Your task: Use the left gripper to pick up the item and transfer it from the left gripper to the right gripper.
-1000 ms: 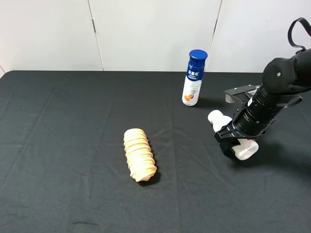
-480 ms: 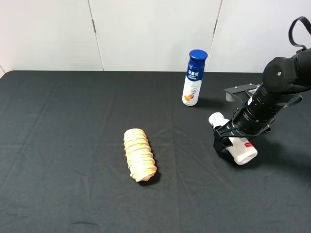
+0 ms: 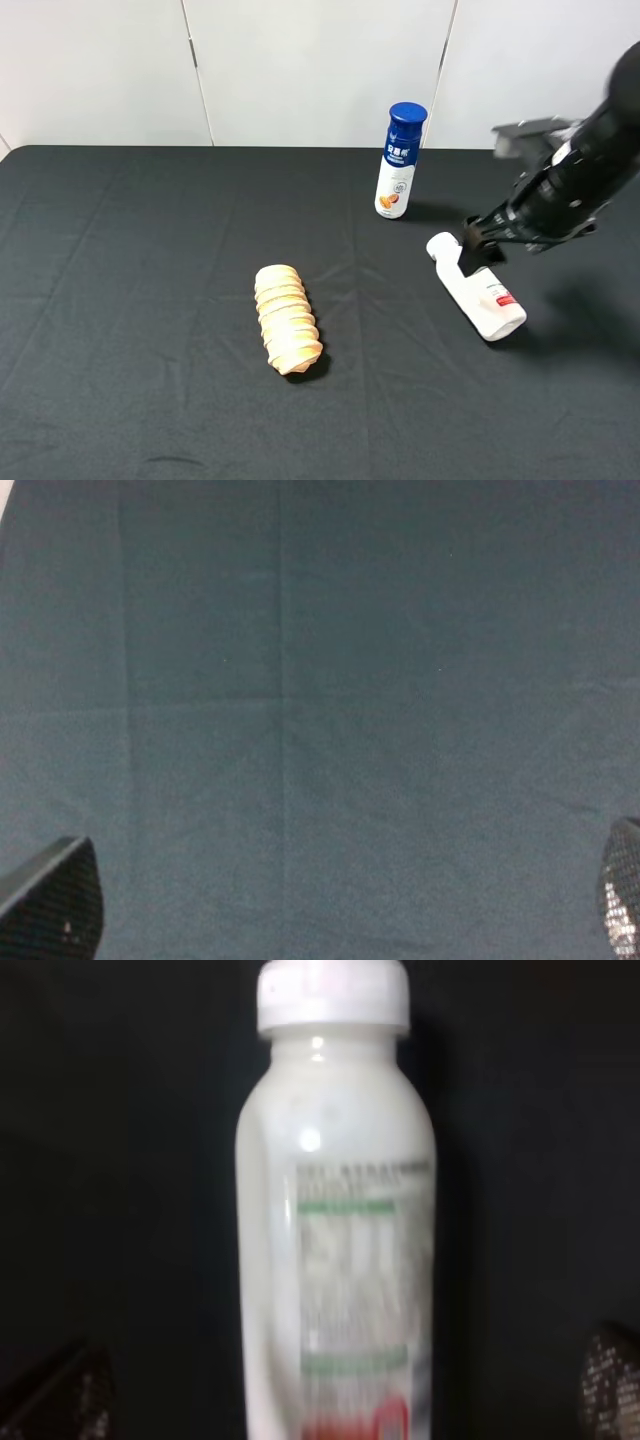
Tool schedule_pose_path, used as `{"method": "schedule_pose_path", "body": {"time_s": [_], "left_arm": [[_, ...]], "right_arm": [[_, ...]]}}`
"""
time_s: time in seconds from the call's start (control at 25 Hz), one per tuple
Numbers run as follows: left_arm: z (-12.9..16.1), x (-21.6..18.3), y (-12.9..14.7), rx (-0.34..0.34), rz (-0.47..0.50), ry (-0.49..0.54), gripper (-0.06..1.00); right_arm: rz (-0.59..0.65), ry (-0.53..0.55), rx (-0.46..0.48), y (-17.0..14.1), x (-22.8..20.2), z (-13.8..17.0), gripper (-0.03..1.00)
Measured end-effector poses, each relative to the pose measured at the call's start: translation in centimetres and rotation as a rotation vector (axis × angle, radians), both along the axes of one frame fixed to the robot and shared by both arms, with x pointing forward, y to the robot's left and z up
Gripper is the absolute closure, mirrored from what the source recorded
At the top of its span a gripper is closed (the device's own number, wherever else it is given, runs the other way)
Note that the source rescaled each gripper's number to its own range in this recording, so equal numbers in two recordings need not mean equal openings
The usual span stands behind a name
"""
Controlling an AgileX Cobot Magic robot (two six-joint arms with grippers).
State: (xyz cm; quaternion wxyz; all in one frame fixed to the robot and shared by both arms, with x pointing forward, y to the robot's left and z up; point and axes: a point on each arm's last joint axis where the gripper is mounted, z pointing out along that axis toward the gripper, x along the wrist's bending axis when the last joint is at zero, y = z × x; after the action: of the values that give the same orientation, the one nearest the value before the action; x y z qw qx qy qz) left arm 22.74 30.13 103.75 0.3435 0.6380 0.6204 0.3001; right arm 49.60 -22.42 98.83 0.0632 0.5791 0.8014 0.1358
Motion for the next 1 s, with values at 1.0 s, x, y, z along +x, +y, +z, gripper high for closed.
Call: {"method": "schedule_pose_path", "body": {"time_s": [1.0], "left_arm": [[0.0,0.0,0.0,0.000,0.000,0.000,-0.03]], "right_arm": [[-0.038,-0.564,0.197,-5.8,-22.7,8.1,-0.03]]}}
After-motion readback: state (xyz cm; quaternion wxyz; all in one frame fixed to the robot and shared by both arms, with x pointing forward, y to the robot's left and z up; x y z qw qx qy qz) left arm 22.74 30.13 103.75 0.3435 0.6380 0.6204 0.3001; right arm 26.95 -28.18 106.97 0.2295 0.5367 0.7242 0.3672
